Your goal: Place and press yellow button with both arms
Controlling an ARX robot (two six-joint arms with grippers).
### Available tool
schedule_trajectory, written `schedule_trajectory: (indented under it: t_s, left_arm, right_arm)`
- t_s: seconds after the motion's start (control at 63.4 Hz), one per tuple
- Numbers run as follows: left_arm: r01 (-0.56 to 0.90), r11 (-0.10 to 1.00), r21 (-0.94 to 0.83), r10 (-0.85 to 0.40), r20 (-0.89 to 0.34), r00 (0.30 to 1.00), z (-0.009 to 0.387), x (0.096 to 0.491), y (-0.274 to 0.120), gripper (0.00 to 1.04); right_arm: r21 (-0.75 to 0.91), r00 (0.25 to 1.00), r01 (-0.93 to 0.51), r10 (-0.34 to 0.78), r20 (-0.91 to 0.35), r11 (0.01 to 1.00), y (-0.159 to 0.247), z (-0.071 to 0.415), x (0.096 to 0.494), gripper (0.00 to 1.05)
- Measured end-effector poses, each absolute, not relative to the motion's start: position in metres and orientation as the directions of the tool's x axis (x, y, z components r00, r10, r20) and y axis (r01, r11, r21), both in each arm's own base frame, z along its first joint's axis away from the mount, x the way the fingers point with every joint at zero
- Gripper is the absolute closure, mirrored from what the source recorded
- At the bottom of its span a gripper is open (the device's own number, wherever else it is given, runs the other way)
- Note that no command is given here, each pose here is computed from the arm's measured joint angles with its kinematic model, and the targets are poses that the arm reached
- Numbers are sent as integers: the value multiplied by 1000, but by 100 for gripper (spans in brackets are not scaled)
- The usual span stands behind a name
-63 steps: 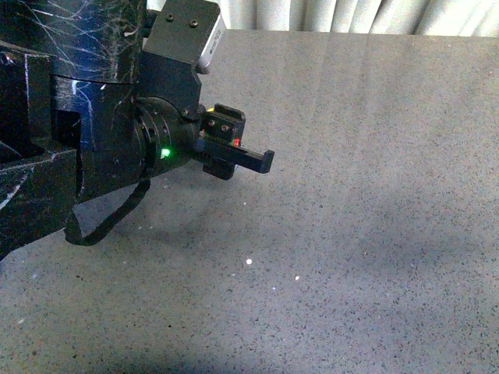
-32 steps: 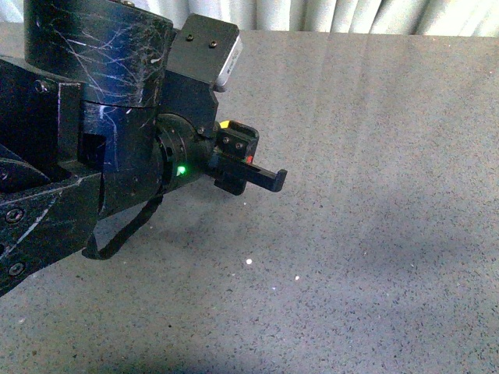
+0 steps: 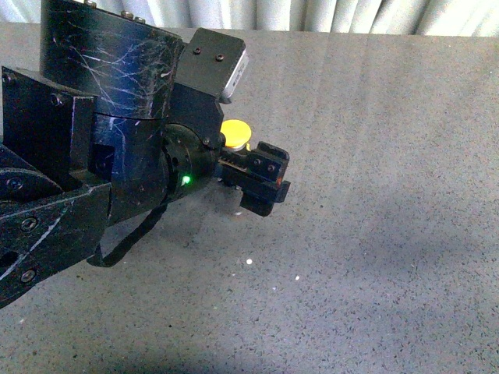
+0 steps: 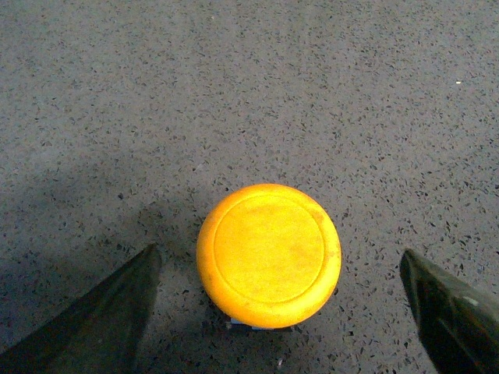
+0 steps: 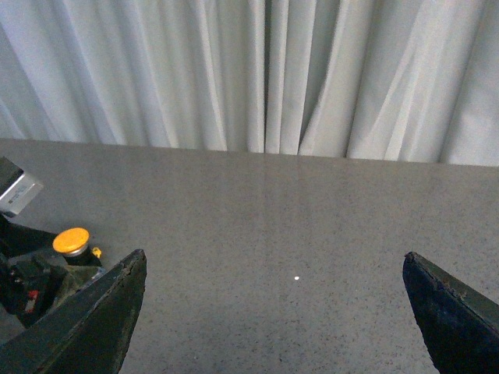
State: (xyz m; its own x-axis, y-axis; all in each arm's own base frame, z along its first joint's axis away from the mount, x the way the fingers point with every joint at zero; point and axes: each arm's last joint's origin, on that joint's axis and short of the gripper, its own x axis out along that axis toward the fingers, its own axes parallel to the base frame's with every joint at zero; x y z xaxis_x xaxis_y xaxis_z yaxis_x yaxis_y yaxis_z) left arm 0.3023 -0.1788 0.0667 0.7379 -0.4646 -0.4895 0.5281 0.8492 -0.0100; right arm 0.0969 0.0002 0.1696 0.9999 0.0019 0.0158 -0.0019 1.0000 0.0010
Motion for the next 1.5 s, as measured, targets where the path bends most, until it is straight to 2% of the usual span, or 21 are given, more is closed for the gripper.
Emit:
schedule_trajectory:
  t_s: [0.189, 0.363, 0.662, 0.678, 0.71, 0.741, 0.789, 0.82, 0.946, 1.12, 1.167, 1.199, 1.262, 1.388, 1.498]
  left_arm:
    - [531, 847, -6, -471, -468, 747, 78, 284, -163, 9]
    - [490, 872, -11, -445, -434, 783, 98, 266, -130, 9]
    - [436, 897, -78, -440, -272, 856, 170, 228, -70, 10]
    - [412, 909, -64, -415, -255, 874, 171, 227, -69, 12]
    - [277, 961, -22, -277, -155, 948, 178, 220, -60, 19]
    - [184, 983, -8, -184, -96, 978, 181, 213, -53, 24]
    - [70, 998, -6, -71, -56, 996, 184, 200, -38, 33]
    - [40, 999, -5, -40, -52, 998, 184, 192, -29, 38]
    - [11, 1000, -10, -11, -55, 998, 183, 161, -4, 62]
    - [5, 1000, -11, -5, 0, 1000, 185, 139, -1, 93]
    - [4, 1000, -11, -4, 1, 1000, 184, 136, -1, 102]
    - [3, 1000, -10, -3, -1, 1000, 183, 135, 0, 103]
    - [6, 1000, -9, -6, -4, 1000, 180, 132, -1, 103]
    - [0, 1000, -8, 0, -4, 1000, 177, 127, 0, 103]
    - [1, 1000, -9, -1, 12, 1000, 173, 124, 0, 103]
  right_arm:
    - [1, 1000, -2, 2, 16, 1000, 0, 170, 97, 9]
    - [1, 1000, -2, 2, 16, 1000, 0, 170, 97, 9]
    - [1, 1000, -2, 2, 16, 1000, 0, 170, 97, 9]
    - [1, 1000, -2, 2, 16, 1000, 0, 170, 97, 9]
    - [1, 1000, -1, 1, 16, 1000, 0, 170, 97, 9]
    - [1, 1000, -3, 3, 16, 1000, 0, 170, 97, 9]
    - [1, 1000, -2, 2, 16, 1000, 0, 170, 97, 9]
    - [1, 1000, -2, 2, 16, 1000, 0, 170, 97, 9]
    - [1, 1000, -2, 2, 16, 1000, 0, 170, 97, 9]
    - [1, 1000, -2, 2, 15, 1000, 0, 170, 97, 9]
    - [4, 988, -67, 67, -140, 998, -1, 169, 98, 9]
    - [31, 941, -116, 120, -317, 993, -3, 171, 101, 9]
    - [63, 867, -107, 124, -482, 992, -11, 181, 117, 9]
    - [2, 859, -127, 111, -500, 992, -21, 203, 162, 9]
    - [-35, 844, -190, 145, -516, 981, -18, 214, 206, 9]
